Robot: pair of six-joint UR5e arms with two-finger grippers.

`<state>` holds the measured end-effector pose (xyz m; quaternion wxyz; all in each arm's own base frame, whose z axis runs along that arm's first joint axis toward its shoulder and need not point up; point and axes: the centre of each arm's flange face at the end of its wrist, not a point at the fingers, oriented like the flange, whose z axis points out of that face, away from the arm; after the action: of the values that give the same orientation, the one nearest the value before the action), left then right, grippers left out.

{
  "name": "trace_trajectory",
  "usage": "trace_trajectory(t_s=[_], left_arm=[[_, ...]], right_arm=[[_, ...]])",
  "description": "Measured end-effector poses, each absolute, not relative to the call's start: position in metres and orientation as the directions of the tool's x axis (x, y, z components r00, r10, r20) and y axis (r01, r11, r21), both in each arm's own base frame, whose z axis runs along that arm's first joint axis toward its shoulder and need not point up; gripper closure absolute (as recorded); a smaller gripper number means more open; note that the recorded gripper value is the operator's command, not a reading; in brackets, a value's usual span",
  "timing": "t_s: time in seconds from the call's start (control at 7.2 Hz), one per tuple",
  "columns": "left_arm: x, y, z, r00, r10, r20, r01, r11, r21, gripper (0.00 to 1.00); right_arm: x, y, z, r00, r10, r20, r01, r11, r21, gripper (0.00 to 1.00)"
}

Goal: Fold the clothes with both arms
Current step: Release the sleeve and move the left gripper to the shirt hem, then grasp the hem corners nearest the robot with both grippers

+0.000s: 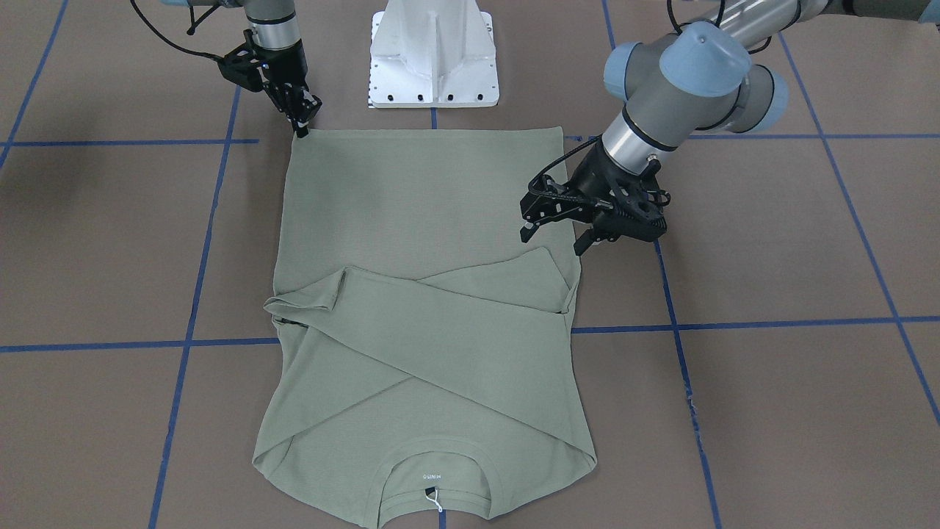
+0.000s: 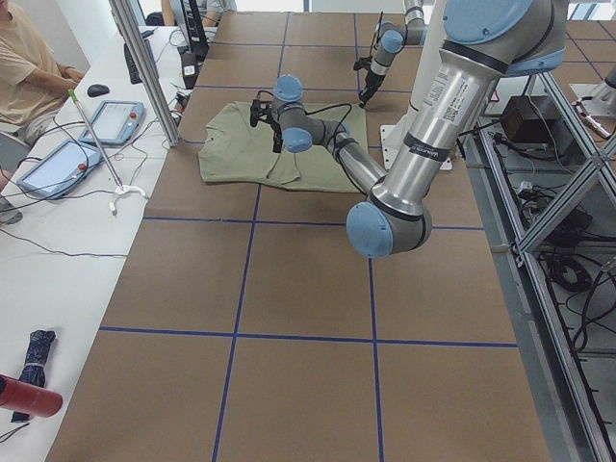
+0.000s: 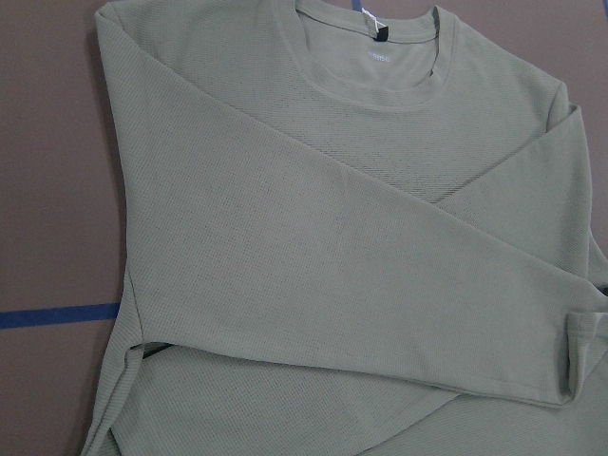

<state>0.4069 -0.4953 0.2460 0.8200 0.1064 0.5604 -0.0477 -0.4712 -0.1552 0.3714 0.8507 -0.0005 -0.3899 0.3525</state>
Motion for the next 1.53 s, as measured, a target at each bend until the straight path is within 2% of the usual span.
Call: trace_trajectory(t_s=[0.14,0.56,0.83,1.25,1.53], left_arm=[[0.416,-0.47,0.248,0.362,-0.029,-0.932,0.236,0.97,0.061,0.08],[0.442,-0.315,0.293,0.392,-0.219,-0.893,0.336,0.938,-0.083,0.11],[0.471,-0.248,0.317,0.472,-0.301,-0.829,0.367,0.922,-0.127,0.12],[0.487,-0.206,0.338,0.548,-0.352,-0.759,0.366,0.917,-0.161,0.17],[0.49,-0.2,0.341,0.553,-0.363,-0.75,0.364,0.915,-0.174,0.19]], right_arm=[[-0.466,-0.155,0.364,0.44,0.6,0.668,-0.596,0.752,-0.283,1.0],[-0.46,-0.155,0.356,0.43,0.601,0.674,-0.592,0.751,-0.292,1.0],[-0.46,-0.155,0.356,0.432,0.601,0.673,-0.592,0.751,-0.291,1.0],[-0.46,-0.156,0.357,0.433,0.6,0.672,-0.594,0.751,-0.288,1.0],[-0.46,-0.156,0.358,0.433,0.601,0.672,-0.595,0.751,-0.288,1.0]])
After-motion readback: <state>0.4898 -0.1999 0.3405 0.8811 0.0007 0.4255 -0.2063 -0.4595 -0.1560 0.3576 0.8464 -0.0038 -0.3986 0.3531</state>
